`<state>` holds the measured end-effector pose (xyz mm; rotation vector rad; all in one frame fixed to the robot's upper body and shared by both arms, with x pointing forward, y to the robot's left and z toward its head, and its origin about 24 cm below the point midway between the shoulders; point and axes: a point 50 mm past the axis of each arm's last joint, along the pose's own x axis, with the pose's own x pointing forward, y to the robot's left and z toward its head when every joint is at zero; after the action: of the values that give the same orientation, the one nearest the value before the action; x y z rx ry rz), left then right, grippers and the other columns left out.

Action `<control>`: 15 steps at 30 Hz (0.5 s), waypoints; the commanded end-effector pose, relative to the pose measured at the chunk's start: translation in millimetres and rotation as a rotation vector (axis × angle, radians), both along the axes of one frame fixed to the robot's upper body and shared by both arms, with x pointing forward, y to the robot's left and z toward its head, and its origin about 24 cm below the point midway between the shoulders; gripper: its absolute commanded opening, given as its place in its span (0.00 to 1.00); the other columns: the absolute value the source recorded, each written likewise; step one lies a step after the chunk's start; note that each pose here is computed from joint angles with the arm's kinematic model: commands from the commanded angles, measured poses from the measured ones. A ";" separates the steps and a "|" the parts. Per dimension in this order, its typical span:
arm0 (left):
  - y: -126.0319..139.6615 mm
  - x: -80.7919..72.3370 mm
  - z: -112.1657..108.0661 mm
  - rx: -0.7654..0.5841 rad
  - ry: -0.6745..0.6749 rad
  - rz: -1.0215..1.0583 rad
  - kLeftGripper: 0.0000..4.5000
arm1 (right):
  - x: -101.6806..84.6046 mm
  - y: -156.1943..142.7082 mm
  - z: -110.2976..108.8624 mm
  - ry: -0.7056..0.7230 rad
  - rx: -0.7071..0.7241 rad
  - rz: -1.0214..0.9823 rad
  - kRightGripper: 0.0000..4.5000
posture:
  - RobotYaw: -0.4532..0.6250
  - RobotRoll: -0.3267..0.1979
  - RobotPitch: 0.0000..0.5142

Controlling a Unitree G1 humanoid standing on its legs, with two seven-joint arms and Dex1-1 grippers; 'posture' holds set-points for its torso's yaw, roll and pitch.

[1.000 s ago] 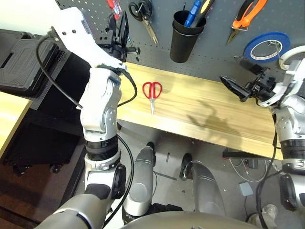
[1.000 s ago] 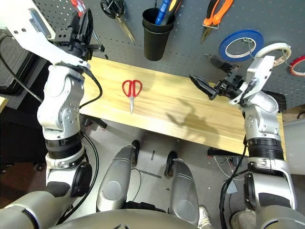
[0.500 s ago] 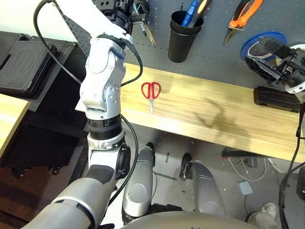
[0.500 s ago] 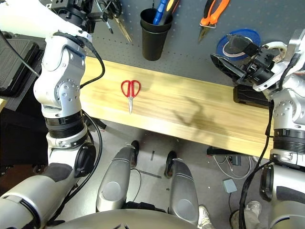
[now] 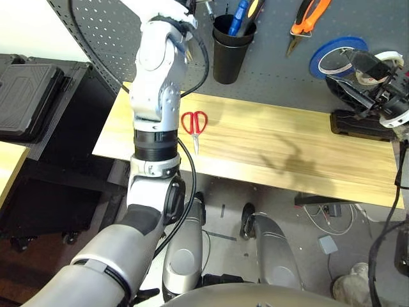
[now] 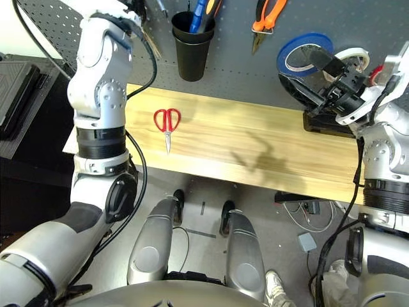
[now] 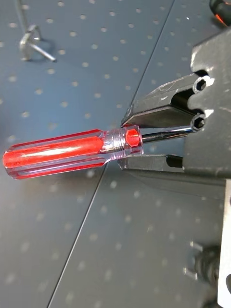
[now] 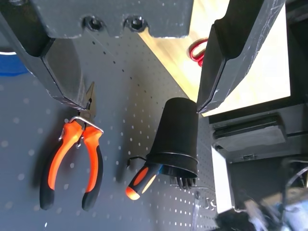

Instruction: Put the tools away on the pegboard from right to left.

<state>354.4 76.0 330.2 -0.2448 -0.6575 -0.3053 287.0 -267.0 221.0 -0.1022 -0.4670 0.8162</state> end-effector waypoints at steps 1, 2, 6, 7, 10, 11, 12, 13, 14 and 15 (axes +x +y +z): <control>-6.9 2.8 6.4 0.028 -0.051 -0.011 0.18 | -5.7 -1.3 -2.4 0.001 0.003 -0.015 1.00 | 0.48 0.62 0.46; -6.8 4.6 6.0 0.029 -0.051 -0.010 0.18 | -6.5 -1.0 -2.6 0.001 0.003 -0.018 1.00 | 0.47 0.62 0.47; -6.6 12.2 1.4 0.053 -0.049 0.012 0.18 | -8.4 1.0 -2.6 -0.003 0.005 -0.026 1.00 | 0.47 0.62 0.47; -6.9 13.6 -0.5 0.063 -0.045 0.014 0.18 | -8.5 1.4 -2.4 -0.004 0.005 -0.028 1.00 | 0.46 0.62 0.47; -9.0 15.9 -8.2 0.098 -0.039 0.017 0.18 | -7.4 2.0 -1.3 -0.012 0.005 -0.039 1.00 | 0.46 0.62 0.47; -10.8 16.2 -12.3 0.124 -0.039 0.015 0.18 | -6.7 2.4 -0.8 -0.014 0.006 -0.041 1.00 | 0.46 0.62 0.47; -12.3 16.1 -16.2 0.153 -0.045 0.014 0.18 | -6.1 3.0 -0.5 -0.016 0.006 -0.042 1.00 | 0.46 0.62 0.47; -13.0 16.2 -20.0 0.176 -0.045 0.015 0.18 | -5.5 3.6 -0.3 -0.016 0.006 -0.042 1.00 | 0.46 0.62 0.47; -13.4 16.5 -24.1 0.195 -0.041 0.013 0.18 | -4.8 4.2 -0.1 -0.017 0.007 -0.042 1.00 | 0.46 0.62 0.47; -13.7 16.3 -27.0 0.217 -0.042 0.015 0.18 | -4.2 4.6 -0.1 -0.019 0.007 -0.042 1.00 | 0.47 0.62 0.47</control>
<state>370.9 65.4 311.3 -0.0755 -0.6685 -0.3439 283.7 -262.1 221.0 -0.1076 -0.4785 0.7771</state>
